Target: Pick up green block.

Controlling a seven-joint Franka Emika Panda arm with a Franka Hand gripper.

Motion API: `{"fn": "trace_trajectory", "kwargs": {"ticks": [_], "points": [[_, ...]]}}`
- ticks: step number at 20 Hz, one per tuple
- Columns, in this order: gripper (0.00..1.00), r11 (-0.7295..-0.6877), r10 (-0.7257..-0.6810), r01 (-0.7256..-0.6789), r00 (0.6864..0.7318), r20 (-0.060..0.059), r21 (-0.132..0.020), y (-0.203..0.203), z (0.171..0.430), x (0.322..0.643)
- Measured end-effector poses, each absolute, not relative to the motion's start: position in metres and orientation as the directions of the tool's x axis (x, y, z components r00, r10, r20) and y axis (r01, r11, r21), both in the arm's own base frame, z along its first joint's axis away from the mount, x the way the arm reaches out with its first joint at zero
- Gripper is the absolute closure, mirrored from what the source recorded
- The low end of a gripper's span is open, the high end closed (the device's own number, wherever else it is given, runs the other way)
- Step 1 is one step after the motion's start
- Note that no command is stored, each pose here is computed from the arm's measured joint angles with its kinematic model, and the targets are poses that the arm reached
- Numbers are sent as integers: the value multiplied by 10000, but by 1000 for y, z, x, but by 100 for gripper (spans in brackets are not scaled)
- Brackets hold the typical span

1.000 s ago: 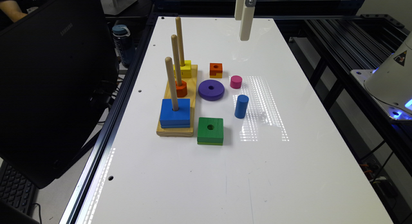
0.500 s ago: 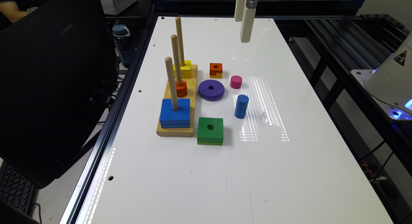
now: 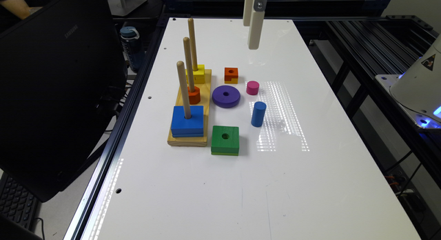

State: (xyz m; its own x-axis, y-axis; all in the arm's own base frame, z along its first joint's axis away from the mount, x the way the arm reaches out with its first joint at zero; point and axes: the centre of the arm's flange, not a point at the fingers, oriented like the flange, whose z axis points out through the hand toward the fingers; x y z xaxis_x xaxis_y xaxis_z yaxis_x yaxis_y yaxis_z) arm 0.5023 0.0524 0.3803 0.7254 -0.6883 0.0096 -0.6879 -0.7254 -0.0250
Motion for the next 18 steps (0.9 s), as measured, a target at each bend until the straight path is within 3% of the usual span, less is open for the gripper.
{"fn": "trace_trajectory", "kwargs": {"ticks": [13, 18], "points": [[0, -7249, -6887, -6883, 7250, 96, -267, 81, 381, 502], [0, -7241, -6894, -6888, 7243, 93, -357, 97, 382, 508]]}}
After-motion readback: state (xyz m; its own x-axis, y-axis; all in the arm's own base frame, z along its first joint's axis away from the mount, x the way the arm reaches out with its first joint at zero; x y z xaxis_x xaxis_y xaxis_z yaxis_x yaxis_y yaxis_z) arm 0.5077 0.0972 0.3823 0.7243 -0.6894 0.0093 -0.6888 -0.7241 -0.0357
